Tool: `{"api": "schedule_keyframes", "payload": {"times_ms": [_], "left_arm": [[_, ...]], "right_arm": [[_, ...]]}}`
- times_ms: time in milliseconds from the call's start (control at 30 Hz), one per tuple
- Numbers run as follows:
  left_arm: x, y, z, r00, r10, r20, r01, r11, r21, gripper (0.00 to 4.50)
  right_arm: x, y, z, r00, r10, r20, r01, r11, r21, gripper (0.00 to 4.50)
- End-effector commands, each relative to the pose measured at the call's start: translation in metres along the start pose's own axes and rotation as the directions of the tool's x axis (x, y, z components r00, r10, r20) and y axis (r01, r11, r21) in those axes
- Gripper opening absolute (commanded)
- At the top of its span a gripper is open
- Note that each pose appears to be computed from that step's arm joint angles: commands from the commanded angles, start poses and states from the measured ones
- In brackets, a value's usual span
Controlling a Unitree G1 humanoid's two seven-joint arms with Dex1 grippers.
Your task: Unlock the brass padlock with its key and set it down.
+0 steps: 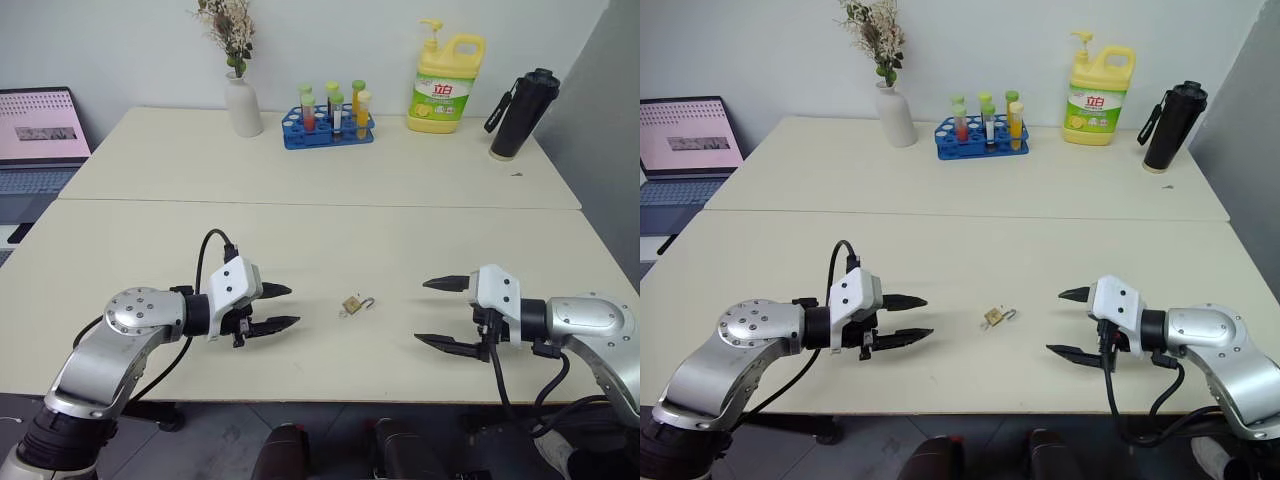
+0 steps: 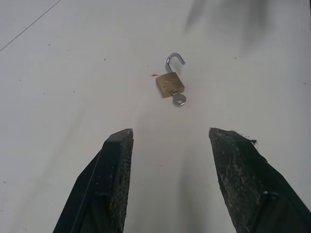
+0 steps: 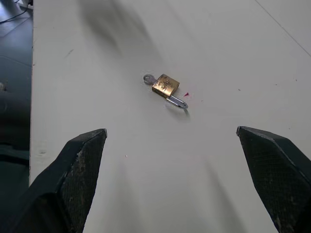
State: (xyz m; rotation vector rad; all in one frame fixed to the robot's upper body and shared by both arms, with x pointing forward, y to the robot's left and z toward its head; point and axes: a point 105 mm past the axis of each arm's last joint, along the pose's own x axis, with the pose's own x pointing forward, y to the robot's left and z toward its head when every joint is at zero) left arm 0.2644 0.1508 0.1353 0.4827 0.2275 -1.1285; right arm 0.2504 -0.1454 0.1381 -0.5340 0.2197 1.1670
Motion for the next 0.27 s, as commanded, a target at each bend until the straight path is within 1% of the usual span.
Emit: {"api": "schedule_keyframes", "payload": {"times_ms": [33,267], "left_arm": [[-0.0043,-0.0004,0.0113,1.000,0.005,0.019,-0.006,0.998,0.067,2.60],[-0.0008,-0.0059,0.0132,0.998,-0.046,0.043,0.044,0.998,0.045,2.60]], "right_arm": [[-0.0042,-0.0012,0.0066,1.000,0.027,0.007,-0.026,0.999,-0.027,4.50],[-0.0039,-0.0019,0.0078,0.999,0.034,0.008,-0.034,0.999,-0.038,4.50]]}}
